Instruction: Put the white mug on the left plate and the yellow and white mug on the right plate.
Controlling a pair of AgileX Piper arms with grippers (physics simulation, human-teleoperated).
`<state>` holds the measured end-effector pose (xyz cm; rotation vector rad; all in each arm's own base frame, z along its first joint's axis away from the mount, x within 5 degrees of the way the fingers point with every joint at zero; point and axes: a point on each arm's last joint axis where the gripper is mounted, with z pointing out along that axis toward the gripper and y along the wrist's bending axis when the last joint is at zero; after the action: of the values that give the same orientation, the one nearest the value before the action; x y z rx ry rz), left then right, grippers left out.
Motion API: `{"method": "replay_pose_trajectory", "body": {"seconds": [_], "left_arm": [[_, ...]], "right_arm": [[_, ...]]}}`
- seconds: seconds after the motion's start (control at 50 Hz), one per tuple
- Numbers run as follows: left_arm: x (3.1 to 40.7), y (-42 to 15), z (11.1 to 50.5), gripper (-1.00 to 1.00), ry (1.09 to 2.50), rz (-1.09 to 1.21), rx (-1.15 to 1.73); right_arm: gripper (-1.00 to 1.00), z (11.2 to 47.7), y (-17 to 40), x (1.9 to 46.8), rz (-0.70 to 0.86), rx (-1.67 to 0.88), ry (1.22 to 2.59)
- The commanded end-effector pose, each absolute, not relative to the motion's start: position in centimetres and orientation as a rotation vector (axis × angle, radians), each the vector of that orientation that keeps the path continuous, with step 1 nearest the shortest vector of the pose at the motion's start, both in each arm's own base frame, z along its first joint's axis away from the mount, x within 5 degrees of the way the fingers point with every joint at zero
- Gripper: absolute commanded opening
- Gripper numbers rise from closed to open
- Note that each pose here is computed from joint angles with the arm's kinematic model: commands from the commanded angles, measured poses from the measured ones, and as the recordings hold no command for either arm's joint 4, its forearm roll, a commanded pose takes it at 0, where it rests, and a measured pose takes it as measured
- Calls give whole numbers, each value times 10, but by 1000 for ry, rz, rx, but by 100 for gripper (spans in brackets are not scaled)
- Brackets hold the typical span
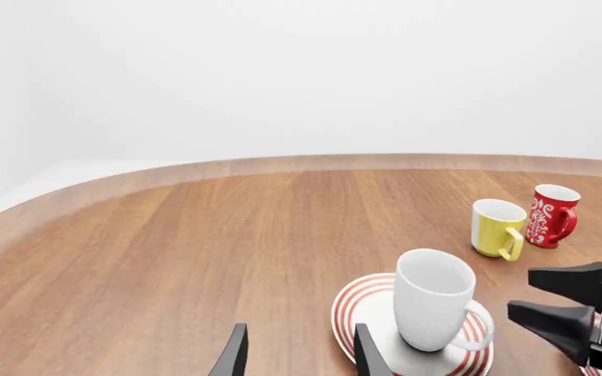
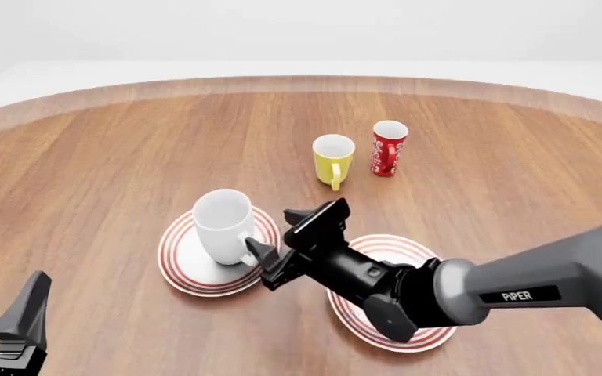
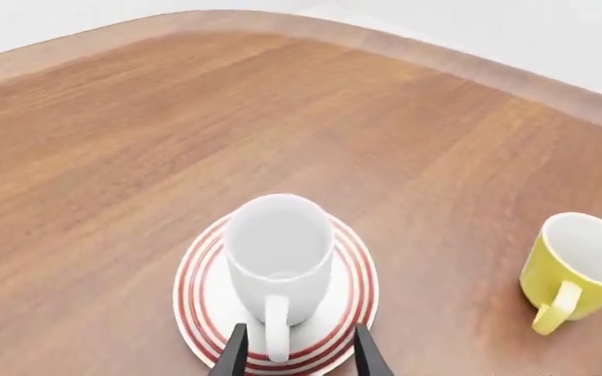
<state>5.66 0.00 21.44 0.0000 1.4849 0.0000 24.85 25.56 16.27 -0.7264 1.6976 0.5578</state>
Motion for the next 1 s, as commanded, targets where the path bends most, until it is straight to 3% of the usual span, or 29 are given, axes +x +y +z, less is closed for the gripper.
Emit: {"method": "replay_pose_trajectory", "body": {"seconds": [0.02, 1.0], "left_arm": [[57, 0, 214, 100, 1485, 0, 0], [57, 0, 214, 100, 1485, 0, 0]], "right_arm": [[100, 174, 239, 252, 543, -672, 1669], [100, 191, 177, 310, 402, -418, 1598]]}}
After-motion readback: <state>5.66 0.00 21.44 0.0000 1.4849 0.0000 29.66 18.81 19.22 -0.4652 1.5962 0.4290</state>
